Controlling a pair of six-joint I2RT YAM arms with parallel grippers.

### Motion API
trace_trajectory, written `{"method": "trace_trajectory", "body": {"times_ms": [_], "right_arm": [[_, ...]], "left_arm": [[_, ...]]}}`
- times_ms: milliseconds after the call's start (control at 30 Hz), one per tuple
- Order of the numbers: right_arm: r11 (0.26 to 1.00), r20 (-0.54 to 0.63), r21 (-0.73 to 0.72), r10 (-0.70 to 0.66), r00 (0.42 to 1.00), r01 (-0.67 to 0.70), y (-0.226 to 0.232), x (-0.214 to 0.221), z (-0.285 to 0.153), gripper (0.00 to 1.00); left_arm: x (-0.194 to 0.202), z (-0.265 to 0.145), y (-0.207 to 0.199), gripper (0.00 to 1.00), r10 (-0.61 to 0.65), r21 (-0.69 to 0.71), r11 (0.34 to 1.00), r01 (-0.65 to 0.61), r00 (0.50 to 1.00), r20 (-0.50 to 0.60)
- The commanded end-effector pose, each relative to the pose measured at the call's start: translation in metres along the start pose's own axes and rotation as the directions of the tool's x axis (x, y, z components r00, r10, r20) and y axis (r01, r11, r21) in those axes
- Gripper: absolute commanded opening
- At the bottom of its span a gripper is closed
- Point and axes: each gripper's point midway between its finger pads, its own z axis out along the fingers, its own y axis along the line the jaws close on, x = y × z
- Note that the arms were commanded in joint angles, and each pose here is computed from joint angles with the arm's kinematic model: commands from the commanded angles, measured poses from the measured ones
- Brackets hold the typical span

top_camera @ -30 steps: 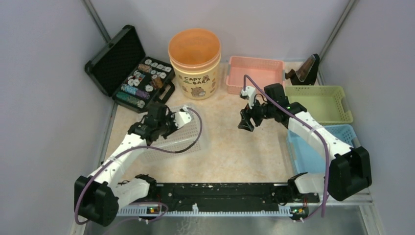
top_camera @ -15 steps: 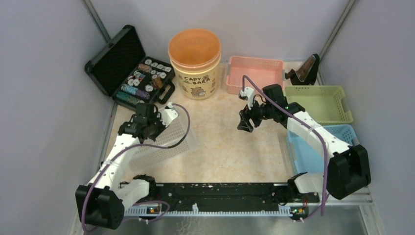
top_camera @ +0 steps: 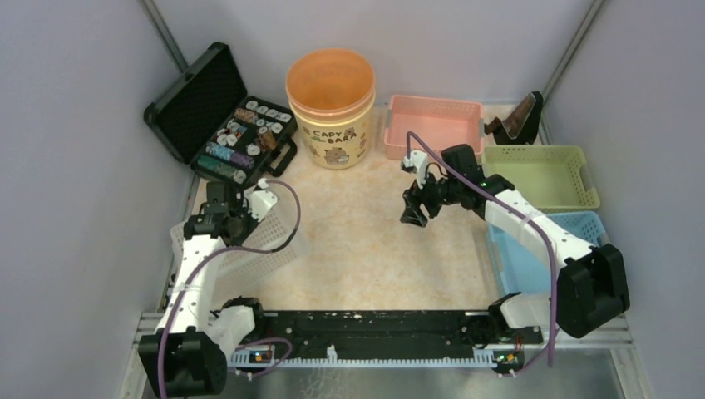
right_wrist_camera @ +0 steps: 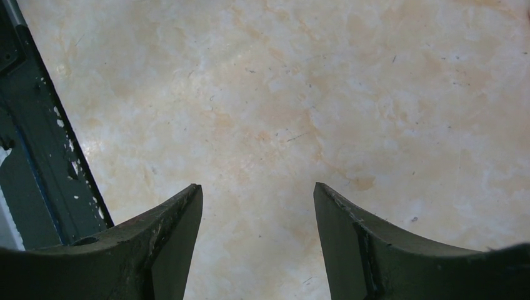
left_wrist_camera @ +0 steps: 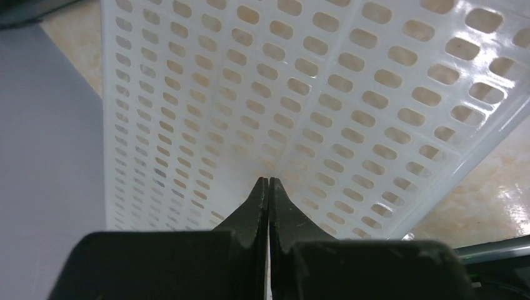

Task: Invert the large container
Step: Move the container to the corner of the board.

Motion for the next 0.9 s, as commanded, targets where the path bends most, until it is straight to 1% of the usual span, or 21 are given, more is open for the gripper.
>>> {"method": "trace_trajectory", "body": {"times_ms": [0, 133, 233, 300, 367, 433, 500, 600, 667, 767, 833, 867], "right_arm": [[1.000, 0.012, -0.008, -0.015, 1.000, 0.015, 0.003, -0.005, 0.006, 0.66], [1.000, 0.008, -0.012, -0.018, 1.000, 0.018, 0.004, -0.004, 0.008, 0.66], [0.999, -0.004, -0.024, -0.030, 1.000, 0.030, 0.009, -0.003, 0.012, 0.66], [0.999, -0.015, -0.024, -0.044, 0.999, 0.043, 0.011, -0.002, 0.015, 0.66], [0.998, -0.025, -0.023, -0.053, 0.998, 0.052, 0.012, 0.000, 0.017, 0.66], [0.998, -0.026, -0.023, -0.057, 0.998, 0.056, 0.013, 0.000, 0.018, 0.66], [0.998, -0.029, -0.022, -0.056, 0.998, 0.056, 0.013, 0.001, 0.018, 0.66], [0.998, -0.031, -0.026, -0.056, 0.998, 0.055, 0.013, 0.001, 0.020, 0.67], [0.998, -0.040, -0.037, -0.052, 0.998, 0.051, 0.015, 0.003, 0.022, 0.67], [0.996, -0.046, -0.066, -0.059, 0.997, 0.056, 0.021, 0.004, 0.026, 0.67], [0.995, -0.050, -0.084, -0.066, 0.997, 0.061, 0.025, 0.004, 0.029, 0.67], [0.994, -0.052, -0.092, -0.067, 0.996, 0.062, 0.027, 0.005, 0.029, 0.67]], "left_arm": [[0.033, -0.005, 0.003, 0.00, -0.055, 0.015, 0.998, 0.058, 0.991, -0.124], [0.046, -0.006, 0.020, 0.00, -0.128, -0.019, 0.992, 0.127, 0.981, -0.143], [0.040, -0.007, 0.021, 0.00, -0.164, 0.042, 0.985, 0.169, 0.982, -0.098], [0.027, -0.010, 0.012, 0.03, -0.152, 0.116, 0.981, 0.155, 0.988, -0.036], [0.010, -0.015, 0.002, 0.09, -0.120, 0.188, 0.976, 0.108, 0.991, 0.057], [0.002, -0.019, -0.003, 0.17, -0.077, 0.205, 0.977, 0.052, 0.990, 0.116], [-0.001, -0.020, -0.007, 0.20, -0.038, 0.203, 0.979, 0.005, 0.986, 0.160], [-0.005, -0.019, -0.019, 0.21, 0.027, 0.231, 0.970, -0.079, 0.975, 0.221], [-0.008, -0.019, -0.028, 0.22, 0.078, 0.251, 0.956, -0.149, 0.959, 0.273], [-0.020, -0.022, -0.038, 0.23, 0.121, 0.268, 0.936, -0.229, 0.922, 0.367], [-0.030, -0.026, -0.035, 0.27, 0.129, 0.249, 0.937, -0.247, 0.903, 0.409], [-0.036, -0.031, -0.028, 0.33, 0.129, 0.228, 0.943, -0.243, 0.898, 0.421]]}}
